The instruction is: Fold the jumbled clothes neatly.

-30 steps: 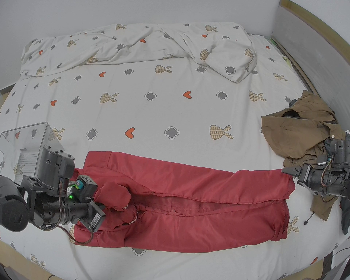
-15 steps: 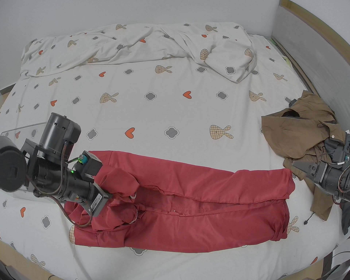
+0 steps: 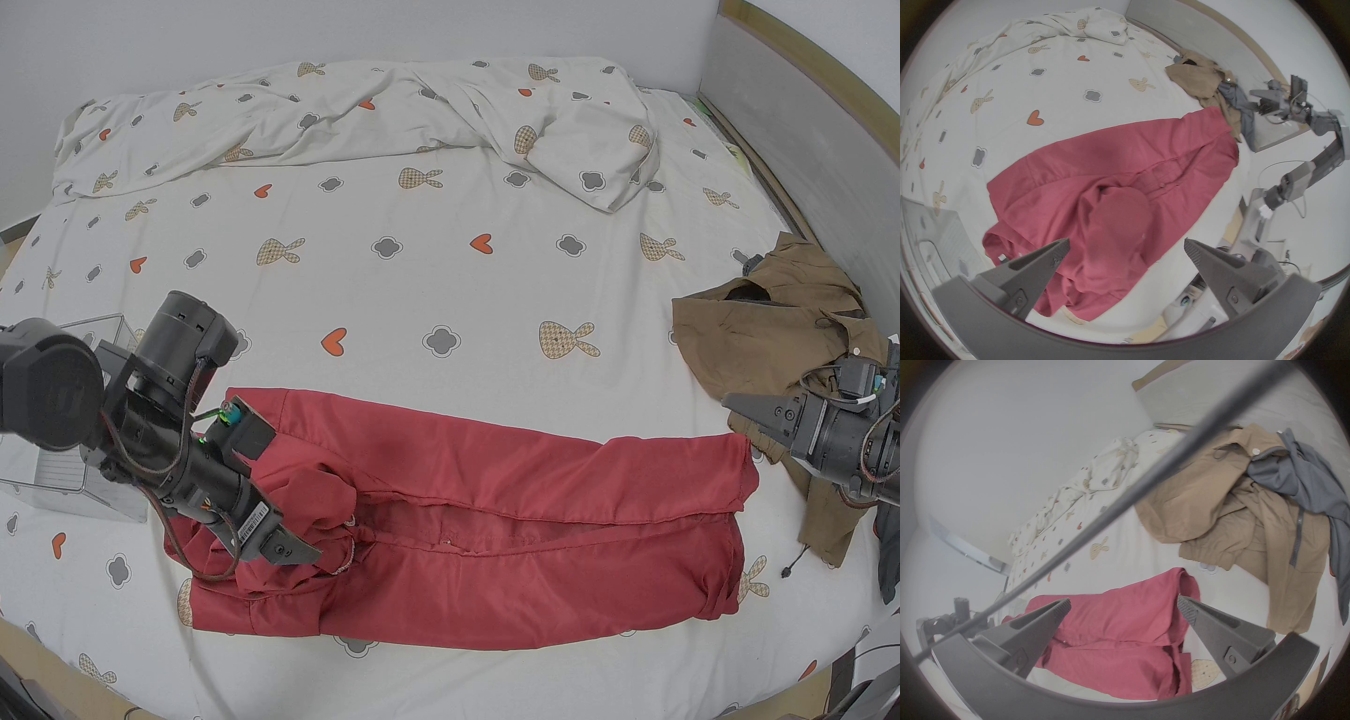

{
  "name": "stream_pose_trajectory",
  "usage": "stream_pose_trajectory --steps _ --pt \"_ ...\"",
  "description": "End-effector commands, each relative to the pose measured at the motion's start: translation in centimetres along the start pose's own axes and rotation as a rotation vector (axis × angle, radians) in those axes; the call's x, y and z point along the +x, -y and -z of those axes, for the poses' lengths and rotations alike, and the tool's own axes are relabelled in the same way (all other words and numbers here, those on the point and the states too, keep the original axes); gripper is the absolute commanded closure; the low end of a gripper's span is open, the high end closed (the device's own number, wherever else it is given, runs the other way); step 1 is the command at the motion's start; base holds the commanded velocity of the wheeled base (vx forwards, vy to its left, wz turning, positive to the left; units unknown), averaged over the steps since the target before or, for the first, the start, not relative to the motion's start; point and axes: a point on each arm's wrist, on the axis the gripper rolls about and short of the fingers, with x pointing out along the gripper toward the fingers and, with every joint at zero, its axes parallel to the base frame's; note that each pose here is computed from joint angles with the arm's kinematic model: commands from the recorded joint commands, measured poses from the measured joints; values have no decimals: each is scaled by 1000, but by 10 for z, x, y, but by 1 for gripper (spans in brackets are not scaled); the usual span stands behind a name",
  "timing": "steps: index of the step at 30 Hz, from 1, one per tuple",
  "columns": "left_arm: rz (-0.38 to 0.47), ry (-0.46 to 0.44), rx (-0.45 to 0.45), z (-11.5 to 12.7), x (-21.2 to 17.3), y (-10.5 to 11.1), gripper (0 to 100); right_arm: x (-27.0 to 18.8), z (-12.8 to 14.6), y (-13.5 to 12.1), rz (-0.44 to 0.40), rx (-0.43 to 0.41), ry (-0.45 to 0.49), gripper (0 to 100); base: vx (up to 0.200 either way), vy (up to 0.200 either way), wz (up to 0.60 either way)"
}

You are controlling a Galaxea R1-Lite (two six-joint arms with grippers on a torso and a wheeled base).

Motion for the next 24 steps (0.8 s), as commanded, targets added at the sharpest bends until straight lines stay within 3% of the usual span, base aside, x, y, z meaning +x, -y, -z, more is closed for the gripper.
stream_pose_trajectory --steps 1,8,13,14,15,17,20,24 --pt "32 7 -31 -9 -3 -11 0 12 5 -2 -6 -2 -48 0 0 0 0" --pt "57 70 -49 -10 -25 -11 0 14 8 -1 -8 -2 -62 0 0 0 0" --pt "322 102 -73 7 -44 8 0 17 10 1 -1 1 -77 0 0 0 0" --pt "322 102 -73 7 -44 8 0 17 10 1 -1 1 -77 0 0 0 0" --pt "380 99 -71 14 -43 11 0 17 10 1 0 1 -78 0 0 0 0" --pt "397 87 -62 18 -41 14 0 17 10 1 0 2 -76 0 0 0 0" --pt "444 -4 -30 31 -21 27 0 17 10 1 1 2 -79 0 0 0 0" --pt "428 -47 -42 31 -2 25 0 17 10 2 3 3 -79 0 0 0 0"
